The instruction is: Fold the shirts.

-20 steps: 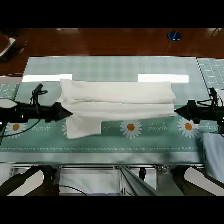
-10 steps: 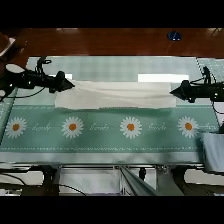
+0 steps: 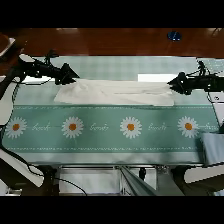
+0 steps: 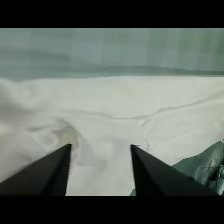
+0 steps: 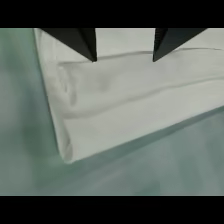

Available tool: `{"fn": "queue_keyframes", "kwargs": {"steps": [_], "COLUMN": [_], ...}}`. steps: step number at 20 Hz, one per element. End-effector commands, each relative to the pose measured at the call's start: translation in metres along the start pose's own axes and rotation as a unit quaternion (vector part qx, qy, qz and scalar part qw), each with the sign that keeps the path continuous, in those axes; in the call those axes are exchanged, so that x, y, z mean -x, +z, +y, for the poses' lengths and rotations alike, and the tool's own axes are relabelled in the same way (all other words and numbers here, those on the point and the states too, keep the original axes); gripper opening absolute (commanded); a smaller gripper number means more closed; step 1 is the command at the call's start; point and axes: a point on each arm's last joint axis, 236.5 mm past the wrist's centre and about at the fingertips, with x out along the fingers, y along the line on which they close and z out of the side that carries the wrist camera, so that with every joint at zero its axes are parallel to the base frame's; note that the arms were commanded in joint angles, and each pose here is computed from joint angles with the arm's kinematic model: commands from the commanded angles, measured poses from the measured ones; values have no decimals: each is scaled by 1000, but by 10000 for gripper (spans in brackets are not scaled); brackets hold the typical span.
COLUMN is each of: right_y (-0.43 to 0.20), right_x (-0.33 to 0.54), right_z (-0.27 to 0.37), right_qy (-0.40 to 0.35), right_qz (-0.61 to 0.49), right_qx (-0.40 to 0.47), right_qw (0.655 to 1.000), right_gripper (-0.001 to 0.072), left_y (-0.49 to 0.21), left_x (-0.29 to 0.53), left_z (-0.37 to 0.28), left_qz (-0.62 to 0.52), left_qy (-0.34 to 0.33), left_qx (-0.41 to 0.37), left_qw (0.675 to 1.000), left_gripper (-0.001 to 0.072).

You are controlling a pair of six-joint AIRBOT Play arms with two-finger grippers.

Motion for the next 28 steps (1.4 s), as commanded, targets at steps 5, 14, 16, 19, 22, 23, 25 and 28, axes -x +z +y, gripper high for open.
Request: {"fn": "queue_keyframes", "kwargs": {"steps": [5,14,16,19,22,23,25,28], "right_y": [28,-12,-21,-43,-51,-52,-45,-48], "right_x": [67,15,-7,-37,-51,-48,-23,39], "right_z": [-37,-63,-54,-38,-16,-8,6,17], "right_qy": [-26,-45,-30,-20,-11,-5,3,-31], "right_qz": [-54,2,24,62,76,81,70,57], "right_qx": [-21,-70,-73,-53,-21,-9,17,82], "right_qw": [998,997,997,996,997,997,997,994], "right_gripper": [408,409,409,408,166,36,36,36], "left_y": [-7,-68,-92,-110,-119,-124,-134,-140], "left_x": [103,124,104,67,33,23,10,-1], "left_z": [61,-5,-16,-28,-45,-48,-56,-79], "left_qz": [4,-221,-199,-160,-139,-127,-104,-98], "left_qy": [124,102,97,91,71,70,66,56], "left_qx": [24,-56,-74,-96,-100,-107,-119,-159], "left_qw": [992,968,972,978,983,984,985,981], "left_gripper": [504,504,504,504,504,484,23,18]}}
